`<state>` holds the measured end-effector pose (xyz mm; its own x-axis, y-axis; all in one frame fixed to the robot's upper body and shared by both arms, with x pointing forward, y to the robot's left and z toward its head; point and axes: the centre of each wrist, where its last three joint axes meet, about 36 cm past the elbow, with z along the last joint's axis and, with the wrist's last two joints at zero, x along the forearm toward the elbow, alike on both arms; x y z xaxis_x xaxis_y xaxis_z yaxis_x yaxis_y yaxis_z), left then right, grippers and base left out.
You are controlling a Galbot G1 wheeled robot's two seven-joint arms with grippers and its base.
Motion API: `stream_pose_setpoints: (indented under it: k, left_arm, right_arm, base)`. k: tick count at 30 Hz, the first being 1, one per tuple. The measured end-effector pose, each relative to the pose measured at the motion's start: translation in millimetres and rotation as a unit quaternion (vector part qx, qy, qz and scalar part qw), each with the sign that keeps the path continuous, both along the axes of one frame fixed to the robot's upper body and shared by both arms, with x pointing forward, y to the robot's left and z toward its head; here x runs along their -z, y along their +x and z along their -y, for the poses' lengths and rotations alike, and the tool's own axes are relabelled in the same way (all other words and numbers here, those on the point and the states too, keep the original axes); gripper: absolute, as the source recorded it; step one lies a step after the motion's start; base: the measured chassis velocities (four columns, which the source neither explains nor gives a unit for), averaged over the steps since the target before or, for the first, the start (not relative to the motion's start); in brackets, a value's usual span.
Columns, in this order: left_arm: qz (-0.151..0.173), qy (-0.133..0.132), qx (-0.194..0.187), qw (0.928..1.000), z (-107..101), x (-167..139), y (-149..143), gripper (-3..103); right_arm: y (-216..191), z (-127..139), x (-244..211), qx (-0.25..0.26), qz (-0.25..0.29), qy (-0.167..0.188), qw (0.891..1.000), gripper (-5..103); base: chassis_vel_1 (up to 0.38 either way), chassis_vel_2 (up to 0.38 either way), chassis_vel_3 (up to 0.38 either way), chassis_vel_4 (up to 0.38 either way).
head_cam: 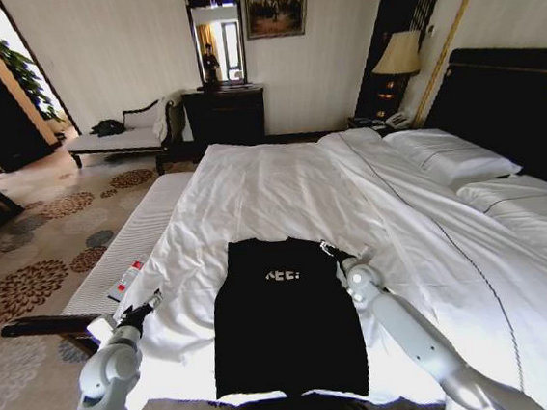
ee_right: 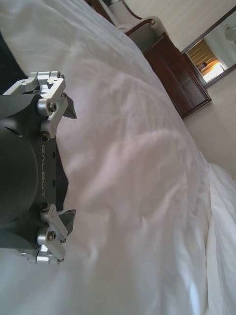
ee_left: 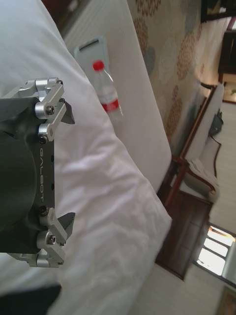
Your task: Fold the clothes on the bed.
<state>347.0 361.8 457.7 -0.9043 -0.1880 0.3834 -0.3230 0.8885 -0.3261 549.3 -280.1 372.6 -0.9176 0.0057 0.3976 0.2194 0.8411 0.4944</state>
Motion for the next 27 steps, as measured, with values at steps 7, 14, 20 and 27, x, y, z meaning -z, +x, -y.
stream_pose_setpoints:
  k: [7, 14, 20, 27]
  left_arm:
    - [0.014, -0.001, 0.006, 0.9999, 4.0, -13.6, -0.2, 100]
    - [0.018, 0.001, 0.004, 0.9998, 0.8, -15.6, 5.3, 100]
    - [0.018, -0.003, 0.005, 0.9998, 3.2, -13.7, 6.5, 100]
    - [0.017, -0.003, 0.007, 0.9998, 5.1, -12.7, 7.6, 100]
  right_arm:
    - [4.3, -6.3, 10.2, 0.002, -0.005, -0.001, 1.0, 100]
    - [-15.0, -6.5, 28.1, 0.025, 0.001, -0.015, 1.0, 100]
    - [-23.7, -7.2, 40.0, 0.039, -0.001, -0.02, 0.999, 100]
    - [-24.6, -11.4, 46.3, 0.045, -0.011, -0.006, 0.999, 95]
  base:
    - [0.0, 0.0, 0.0, 0.0]
    - [0.0, 0.0, 0.0, 0.0]
    - [0.0, 0.0, 0.0, 0.0]
    - [0.0, 0.0, 0.0, 0.0]
